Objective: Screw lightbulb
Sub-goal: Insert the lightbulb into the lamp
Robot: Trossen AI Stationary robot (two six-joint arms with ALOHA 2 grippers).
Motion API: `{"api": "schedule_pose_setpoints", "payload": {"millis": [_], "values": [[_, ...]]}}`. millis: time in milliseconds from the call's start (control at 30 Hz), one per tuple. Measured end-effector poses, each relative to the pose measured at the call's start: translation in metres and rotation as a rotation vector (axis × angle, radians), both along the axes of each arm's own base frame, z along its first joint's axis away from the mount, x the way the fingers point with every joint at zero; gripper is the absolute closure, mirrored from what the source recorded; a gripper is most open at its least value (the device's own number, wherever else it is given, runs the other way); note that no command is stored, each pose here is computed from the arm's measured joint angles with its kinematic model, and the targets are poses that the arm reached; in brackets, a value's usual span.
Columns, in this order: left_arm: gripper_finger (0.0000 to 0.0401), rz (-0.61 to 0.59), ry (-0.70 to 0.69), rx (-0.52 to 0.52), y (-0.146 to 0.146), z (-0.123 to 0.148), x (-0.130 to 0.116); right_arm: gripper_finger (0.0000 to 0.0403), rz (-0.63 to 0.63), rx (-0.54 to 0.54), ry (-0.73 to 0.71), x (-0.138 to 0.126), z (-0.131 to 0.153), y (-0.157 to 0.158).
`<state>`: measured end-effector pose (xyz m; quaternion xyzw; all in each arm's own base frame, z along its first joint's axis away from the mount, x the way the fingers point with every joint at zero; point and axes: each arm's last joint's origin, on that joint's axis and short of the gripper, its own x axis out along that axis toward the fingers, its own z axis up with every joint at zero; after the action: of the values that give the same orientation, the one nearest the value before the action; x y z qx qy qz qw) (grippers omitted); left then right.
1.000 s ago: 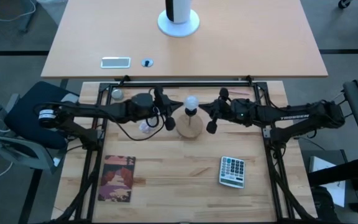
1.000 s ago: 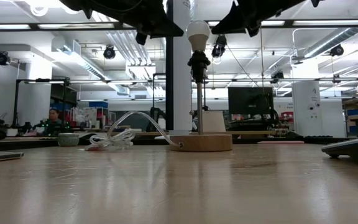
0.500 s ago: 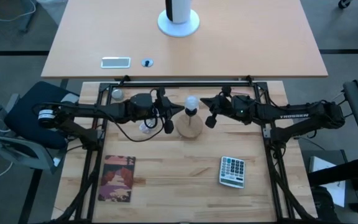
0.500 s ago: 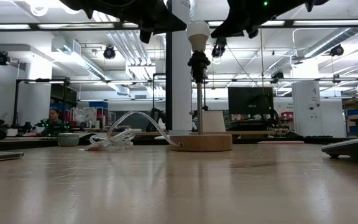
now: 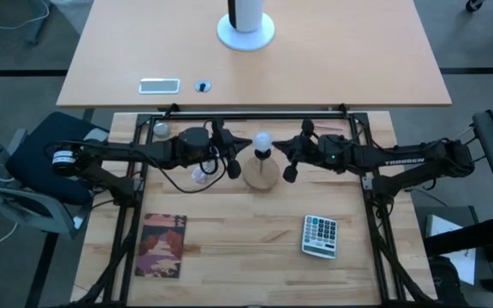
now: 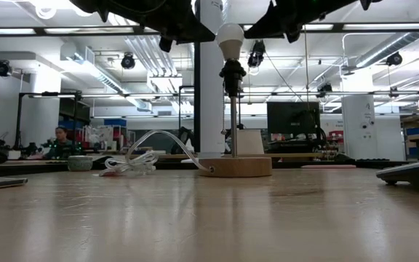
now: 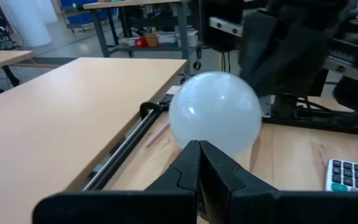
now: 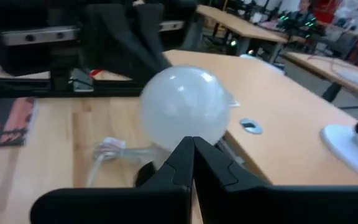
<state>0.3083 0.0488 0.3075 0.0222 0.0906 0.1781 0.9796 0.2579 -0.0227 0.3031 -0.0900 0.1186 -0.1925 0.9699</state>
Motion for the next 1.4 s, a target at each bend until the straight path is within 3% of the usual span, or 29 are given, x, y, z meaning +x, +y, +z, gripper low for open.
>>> {"api": "schedule_pose_setpoints", "payload": {"millis": [300, 633, 1400], "values": [[0.0401, -0.006, 0.005, 0.001, -0.002, 0.002, -0.003, 0.0403, -0.050, 0.023, 0.023, -0.003, -0.002, 0.002], [0.0401, -0.092, 0.025, -0.028, -0.005, -0.005, 0.003, 0.0403, -0.132, -0.034, 0.048, -0.003, -0.004, -0.010], [0.0401, -0.003, 0.015, -0.006, 0.003, -0.008, 0.007, 0.0403, -0.003, 0.006, 0.039, 0.003, -0.006, 0.006]]}}
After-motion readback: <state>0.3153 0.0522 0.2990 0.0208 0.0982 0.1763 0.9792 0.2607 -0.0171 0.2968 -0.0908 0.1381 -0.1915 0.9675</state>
